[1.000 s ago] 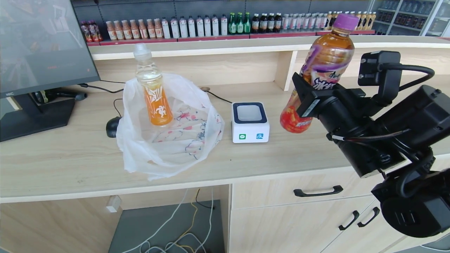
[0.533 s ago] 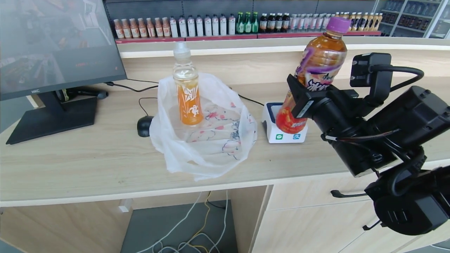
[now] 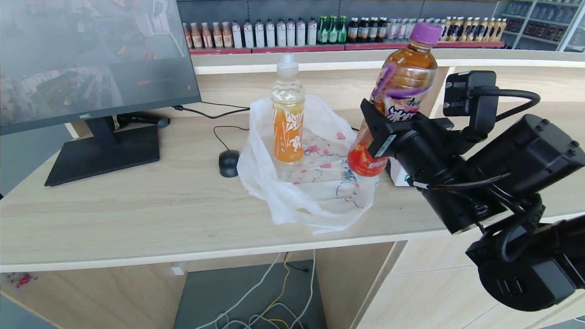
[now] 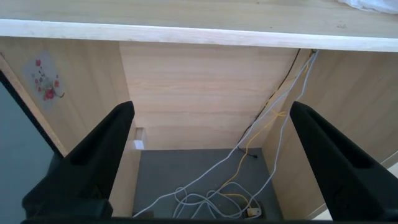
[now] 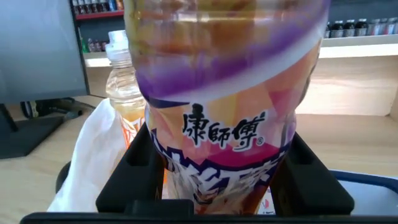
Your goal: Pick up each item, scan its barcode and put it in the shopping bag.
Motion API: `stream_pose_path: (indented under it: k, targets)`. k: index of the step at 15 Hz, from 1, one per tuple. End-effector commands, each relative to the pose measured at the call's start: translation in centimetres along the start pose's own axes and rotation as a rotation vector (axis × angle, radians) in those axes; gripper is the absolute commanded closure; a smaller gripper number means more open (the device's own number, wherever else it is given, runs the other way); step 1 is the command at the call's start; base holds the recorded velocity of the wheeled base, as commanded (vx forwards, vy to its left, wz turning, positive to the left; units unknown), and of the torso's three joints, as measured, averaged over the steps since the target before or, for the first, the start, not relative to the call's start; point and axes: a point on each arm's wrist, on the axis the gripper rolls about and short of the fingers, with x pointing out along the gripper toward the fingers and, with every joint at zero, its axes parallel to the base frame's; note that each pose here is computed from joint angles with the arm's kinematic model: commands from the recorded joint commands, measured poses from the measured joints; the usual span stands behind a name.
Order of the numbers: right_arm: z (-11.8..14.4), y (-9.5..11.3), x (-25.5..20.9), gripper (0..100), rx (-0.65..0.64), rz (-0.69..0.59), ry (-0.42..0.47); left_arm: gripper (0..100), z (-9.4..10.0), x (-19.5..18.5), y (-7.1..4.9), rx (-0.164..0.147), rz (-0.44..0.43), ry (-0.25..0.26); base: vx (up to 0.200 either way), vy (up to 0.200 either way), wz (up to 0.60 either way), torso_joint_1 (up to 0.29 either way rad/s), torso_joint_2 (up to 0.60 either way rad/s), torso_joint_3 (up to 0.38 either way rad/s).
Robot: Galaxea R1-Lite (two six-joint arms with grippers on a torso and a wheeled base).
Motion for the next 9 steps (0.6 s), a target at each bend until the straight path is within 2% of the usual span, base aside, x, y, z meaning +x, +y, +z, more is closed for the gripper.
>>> stream_pose_path:
  k: [1,5,7,9]
  targets:
    - [-0.8,0.9,-0.1,100,-0.003,0.026,0.020,0,0.0,0.0,0.0,0.000,-0.001,-0.001,0.000,0.000,0.00,0.000,0.00,0.000]
    - [-2.2,6.2,-0.9,100,0.022,0.168,0.053,0,0.0,0.0,0.0,0.000,0.001,-0.001,0.000,0.000,0.00,0.000,0.00,0.000]
    - [-2.4,6.3,-0.9,100,0.021,0.171,0.061,0,0.0,0.0,0.0,0.002,0.001,-0.001,0.000,0.000,0.00,0.000,0.00,0.000]
    - [-2.6,4.8,-0.1,100,0.000,0.133,0.070,0,0.0,0.0,0.0,0.000,-0.001,-0.001,0.000,0.000,0.00,0.000,0.00,0.000]
